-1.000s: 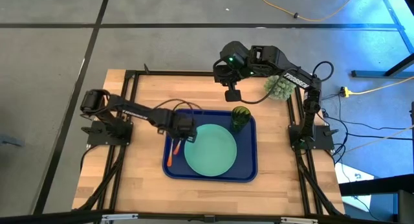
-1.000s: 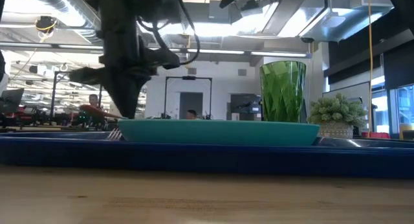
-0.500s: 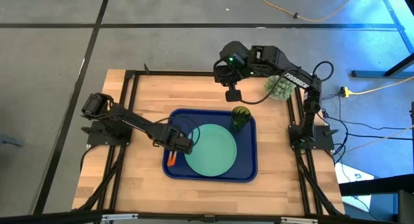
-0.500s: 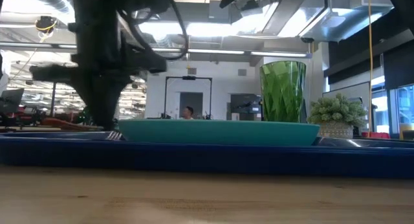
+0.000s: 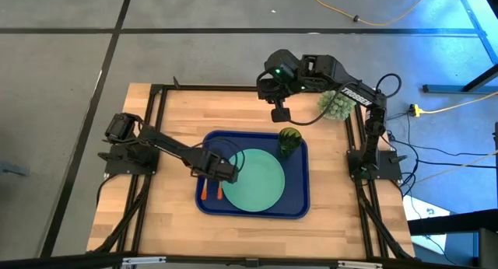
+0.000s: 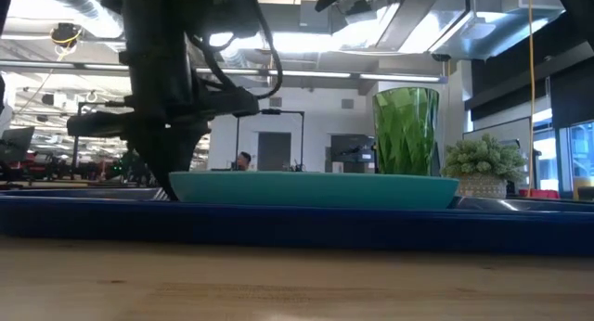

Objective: Pick and place plate/cup/fork/spoon on tray
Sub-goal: Put the orange spoon on the left of the green plate on the blue tray

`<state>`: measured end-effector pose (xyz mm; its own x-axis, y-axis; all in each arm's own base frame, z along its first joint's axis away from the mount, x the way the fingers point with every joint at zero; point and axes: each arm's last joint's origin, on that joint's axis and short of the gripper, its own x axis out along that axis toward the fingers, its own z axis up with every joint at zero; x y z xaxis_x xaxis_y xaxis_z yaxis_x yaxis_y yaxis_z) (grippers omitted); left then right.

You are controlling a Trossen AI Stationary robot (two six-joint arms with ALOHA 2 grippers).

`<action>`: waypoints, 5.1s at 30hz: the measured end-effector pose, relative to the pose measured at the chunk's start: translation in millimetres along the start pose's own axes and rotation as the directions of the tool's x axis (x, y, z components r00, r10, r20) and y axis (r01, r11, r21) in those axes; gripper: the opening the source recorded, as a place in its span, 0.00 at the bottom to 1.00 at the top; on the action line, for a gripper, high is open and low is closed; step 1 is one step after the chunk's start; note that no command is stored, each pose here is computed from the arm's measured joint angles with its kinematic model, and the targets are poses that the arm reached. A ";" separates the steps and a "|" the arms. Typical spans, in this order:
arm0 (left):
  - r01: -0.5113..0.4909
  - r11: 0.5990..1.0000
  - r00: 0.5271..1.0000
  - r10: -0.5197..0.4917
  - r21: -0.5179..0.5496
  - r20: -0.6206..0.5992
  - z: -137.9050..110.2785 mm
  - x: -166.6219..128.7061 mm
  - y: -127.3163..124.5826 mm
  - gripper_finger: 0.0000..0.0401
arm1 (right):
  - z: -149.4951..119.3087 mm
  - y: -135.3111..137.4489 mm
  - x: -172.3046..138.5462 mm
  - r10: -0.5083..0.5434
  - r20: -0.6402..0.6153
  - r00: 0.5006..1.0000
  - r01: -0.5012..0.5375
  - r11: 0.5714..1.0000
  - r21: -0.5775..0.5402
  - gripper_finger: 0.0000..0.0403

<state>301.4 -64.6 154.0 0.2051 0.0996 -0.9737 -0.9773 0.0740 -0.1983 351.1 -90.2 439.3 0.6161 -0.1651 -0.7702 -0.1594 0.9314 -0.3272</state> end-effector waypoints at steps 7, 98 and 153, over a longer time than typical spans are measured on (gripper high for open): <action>-0.014 1.000 1.000 0.014 -0.001 0.005 1.4 1.0 1.1 0.00 | 0.0 -0.2 0.0 -0.001 0.000 1.000 0.001 1.000 -0.002 0.01; 0.061 0.997 0.997 -0.063 -0.051 -0.050 24.5 9.0 -22.1 0.11 | -4.3 2.2 -0.1 0.025 -0.044 0.999 -0.026 0.999 -0.031 0.01; 0.343 0.792 0.938 -0.255 0.505 -0.236 79.1 -76.6 3.7 0.01 | -9.2 6.8 -0.7 0.103 -0.075 0.992 -0.113 0.983 -0.147 0.02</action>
<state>286.2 6.6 236.8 0.4294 -0.1600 -0.8888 -0.6772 0.5941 -0.4341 342.5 -86.7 432.6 0.5364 -0.0924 -0.8389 -0.3398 0.8862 -0.3149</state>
